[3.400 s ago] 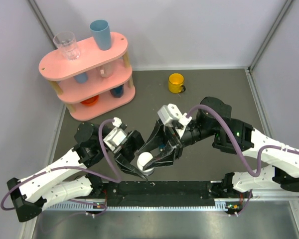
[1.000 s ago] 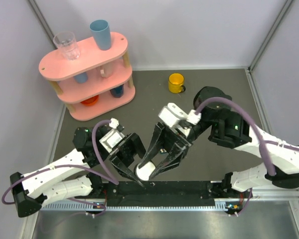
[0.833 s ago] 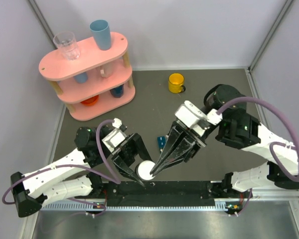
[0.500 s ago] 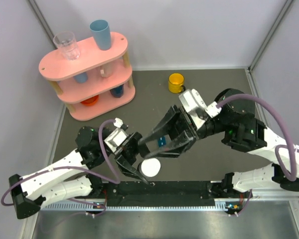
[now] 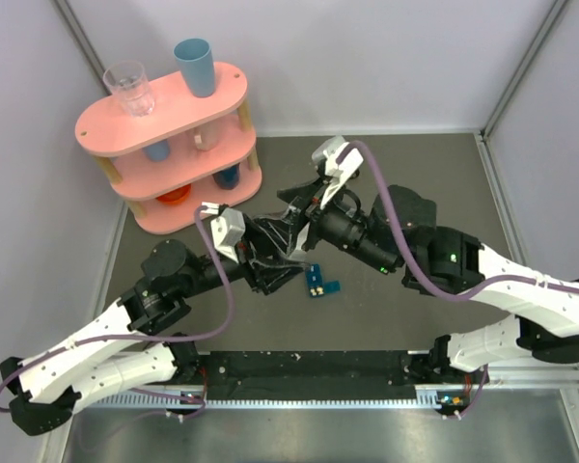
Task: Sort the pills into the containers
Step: Screw the lid of the pill bottle onto the pill bottle.
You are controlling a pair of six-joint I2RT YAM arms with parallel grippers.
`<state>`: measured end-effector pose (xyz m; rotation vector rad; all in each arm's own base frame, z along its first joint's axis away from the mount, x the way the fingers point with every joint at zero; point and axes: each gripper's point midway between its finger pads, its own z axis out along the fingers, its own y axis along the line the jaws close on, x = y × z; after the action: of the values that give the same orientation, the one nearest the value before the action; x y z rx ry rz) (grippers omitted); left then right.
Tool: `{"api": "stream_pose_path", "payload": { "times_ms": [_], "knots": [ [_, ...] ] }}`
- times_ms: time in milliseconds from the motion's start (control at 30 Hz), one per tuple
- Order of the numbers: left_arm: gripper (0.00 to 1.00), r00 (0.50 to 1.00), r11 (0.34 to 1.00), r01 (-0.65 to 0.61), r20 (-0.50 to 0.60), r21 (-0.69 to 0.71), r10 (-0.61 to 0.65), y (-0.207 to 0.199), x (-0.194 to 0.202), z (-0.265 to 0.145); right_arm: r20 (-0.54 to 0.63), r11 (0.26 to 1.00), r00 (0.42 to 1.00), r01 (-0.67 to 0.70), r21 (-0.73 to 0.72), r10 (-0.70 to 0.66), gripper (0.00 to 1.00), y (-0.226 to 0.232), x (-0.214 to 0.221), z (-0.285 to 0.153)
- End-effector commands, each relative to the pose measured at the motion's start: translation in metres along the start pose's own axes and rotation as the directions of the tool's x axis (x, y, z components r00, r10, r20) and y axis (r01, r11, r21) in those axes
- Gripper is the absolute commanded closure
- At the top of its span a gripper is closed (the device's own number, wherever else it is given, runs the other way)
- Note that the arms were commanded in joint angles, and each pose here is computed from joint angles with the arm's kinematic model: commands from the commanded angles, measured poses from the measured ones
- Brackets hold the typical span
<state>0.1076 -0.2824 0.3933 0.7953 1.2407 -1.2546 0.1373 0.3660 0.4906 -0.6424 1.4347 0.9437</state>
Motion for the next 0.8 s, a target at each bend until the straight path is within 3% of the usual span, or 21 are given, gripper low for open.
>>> {"api": "stream_pose_path", "payload": {
  "times_ms": [0, 300, 767],
  "knots": [
    [1.0, 0.999, 0.976, -0.02, 0.035, -0.216, 0.028, 0.037, -0.015, -0.003, 0.069, 0.989, 0.998, -0.025, 0.143, 0.015, 0.37, -0.014, -0.02, -0.003],
    [1.0, 0.995, 0.95, -0.01, 0.09, -0.312, 0.04, 0.05, -0.024, -0.018, 0.07, 0.961, 0.997, -0.035, 0.275, 0.016, 0.38, -0.036, -0.019, -0.012],
    [1.0, 0.995, 0.981, -0.035, 0.085, -0.191, 0.052, 0.03, -0.022, -0.011, 0.056, 0.963, 0.996, -0.081, 0.257, 0.069, 0.37, -0.034, -0.012, -0.01]
  ]
}}
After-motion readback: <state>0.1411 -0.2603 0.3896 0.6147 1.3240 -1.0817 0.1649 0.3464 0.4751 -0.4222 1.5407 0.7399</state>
